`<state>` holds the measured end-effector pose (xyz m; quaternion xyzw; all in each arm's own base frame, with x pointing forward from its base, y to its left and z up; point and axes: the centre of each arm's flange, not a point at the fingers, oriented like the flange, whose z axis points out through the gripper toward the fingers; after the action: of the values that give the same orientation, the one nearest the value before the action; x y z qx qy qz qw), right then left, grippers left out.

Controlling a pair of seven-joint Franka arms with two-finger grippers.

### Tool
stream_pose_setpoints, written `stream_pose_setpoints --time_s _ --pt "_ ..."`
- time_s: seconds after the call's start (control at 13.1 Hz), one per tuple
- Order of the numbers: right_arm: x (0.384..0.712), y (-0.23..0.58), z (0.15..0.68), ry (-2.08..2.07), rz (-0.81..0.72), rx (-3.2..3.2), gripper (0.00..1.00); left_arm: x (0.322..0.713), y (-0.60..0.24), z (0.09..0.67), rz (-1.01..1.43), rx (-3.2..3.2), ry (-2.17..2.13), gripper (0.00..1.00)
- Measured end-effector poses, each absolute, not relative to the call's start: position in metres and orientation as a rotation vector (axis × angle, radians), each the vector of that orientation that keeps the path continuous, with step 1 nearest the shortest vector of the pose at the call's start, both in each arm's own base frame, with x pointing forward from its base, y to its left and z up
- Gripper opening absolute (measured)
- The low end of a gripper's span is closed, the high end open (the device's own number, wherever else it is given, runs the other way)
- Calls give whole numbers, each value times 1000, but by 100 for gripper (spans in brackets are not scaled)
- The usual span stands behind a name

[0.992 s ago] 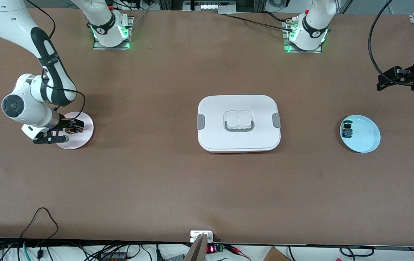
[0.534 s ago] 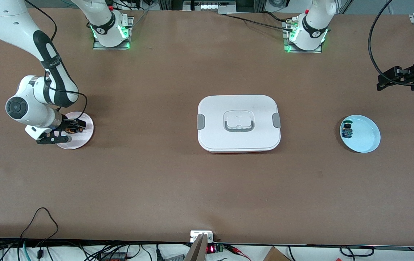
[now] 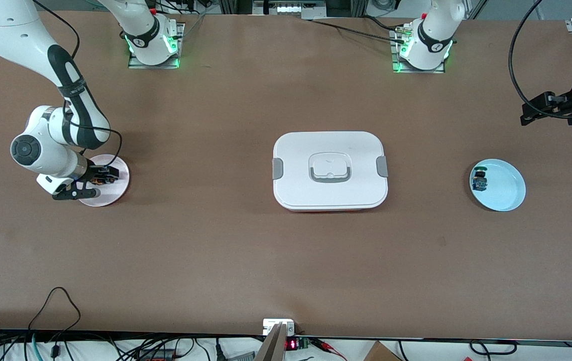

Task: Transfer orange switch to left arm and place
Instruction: 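Lower the right gripper and close it on the orange switch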

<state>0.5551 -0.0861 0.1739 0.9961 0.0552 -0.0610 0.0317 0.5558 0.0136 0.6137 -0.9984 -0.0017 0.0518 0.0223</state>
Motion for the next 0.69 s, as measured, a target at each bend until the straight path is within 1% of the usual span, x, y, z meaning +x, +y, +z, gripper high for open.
stream_pose_setpoints --time_s 0.08,0.46,0.69 --pt "556 -86 176 170 -181 3068 73 556 14 614 161 -3093 -5 100" --pt "570 -87 190 171 -123 3063 73 556 14 614 161 -3093 -5 100" --pt "583 -77 226 195 -102 3069 73 556 14 614 161 -3093 -5 100"
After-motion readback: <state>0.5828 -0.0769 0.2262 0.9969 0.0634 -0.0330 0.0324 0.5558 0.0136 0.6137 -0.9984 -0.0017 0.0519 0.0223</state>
